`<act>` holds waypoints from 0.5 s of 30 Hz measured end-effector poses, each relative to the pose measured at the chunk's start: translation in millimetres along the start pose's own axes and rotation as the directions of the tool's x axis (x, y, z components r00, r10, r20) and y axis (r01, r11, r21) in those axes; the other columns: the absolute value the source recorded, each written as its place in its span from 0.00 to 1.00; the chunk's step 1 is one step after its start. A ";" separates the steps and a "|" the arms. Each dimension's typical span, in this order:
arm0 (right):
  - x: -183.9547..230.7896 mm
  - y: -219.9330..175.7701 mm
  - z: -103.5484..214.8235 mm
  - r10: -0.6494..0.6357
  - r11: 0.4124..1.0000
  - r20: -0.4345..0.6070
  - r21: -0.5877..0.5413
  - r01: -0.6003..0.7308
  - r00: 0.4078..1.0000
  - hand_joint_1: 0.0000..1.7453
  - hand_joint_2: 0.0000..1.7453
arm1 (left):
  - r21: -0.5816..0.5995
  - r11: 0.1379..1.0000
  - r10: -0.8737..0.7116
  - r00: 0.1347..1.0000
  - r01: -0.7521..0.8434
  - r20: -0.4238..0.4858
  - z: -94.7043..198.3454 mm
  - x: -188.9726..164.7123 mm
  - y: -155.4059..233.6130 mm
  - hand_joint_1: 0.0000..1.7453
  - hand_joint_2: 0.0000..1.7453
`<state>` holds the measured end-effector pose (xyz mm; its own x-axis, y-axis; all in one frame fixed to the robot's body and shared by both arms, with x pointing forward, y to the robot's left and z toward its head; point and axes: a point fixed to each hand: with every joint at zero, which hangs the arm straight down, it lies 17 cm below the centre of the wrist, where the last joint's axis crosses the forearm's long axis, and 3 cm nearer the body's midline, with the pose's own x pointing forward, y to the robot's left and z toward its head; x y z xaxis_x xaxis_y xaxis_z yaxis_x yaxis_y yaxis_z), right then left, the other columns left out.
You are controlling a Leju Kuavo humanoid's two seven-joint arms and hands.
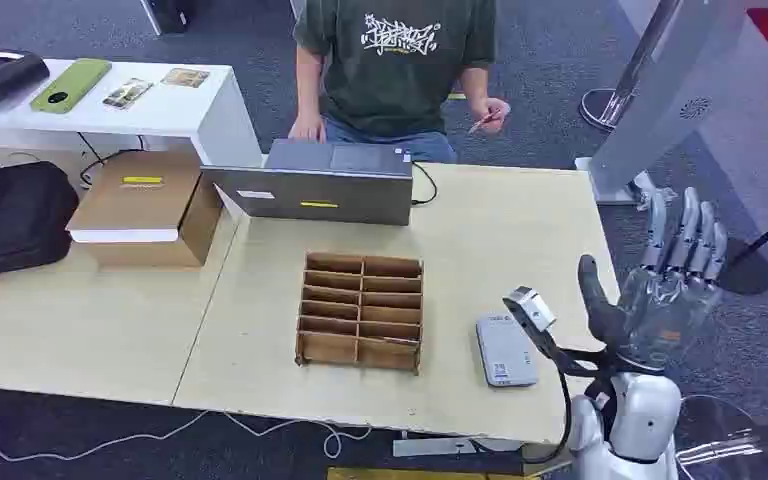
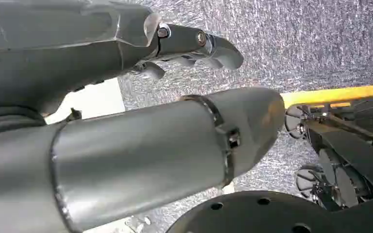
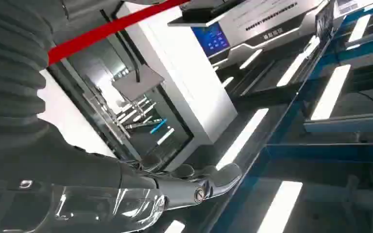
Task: Pass the card to the sensor for recognition and then transmit it.
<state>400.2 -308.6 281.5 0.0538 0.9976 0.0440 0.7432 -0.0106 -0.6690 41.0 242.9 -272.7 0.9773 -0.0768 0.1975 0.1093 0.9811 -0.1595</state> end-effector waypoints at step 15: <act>-17.3 24.2 -26.7 0.015 1.000 -0.121 0.029 -0.012 0.993 0.00 1.00 | 0.006 1.000 -0.031 0.999 0.031 -0.011 0.2 -0.5 4.8 0.00 0.00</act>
<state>435.1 -328.0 284.5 0.1451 0.9817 0.1230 0.7226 -0.0203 -0.6909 40.9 247.6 -273.3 0.9754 -0.1092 0.1915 0.1386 0.9793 -0.1477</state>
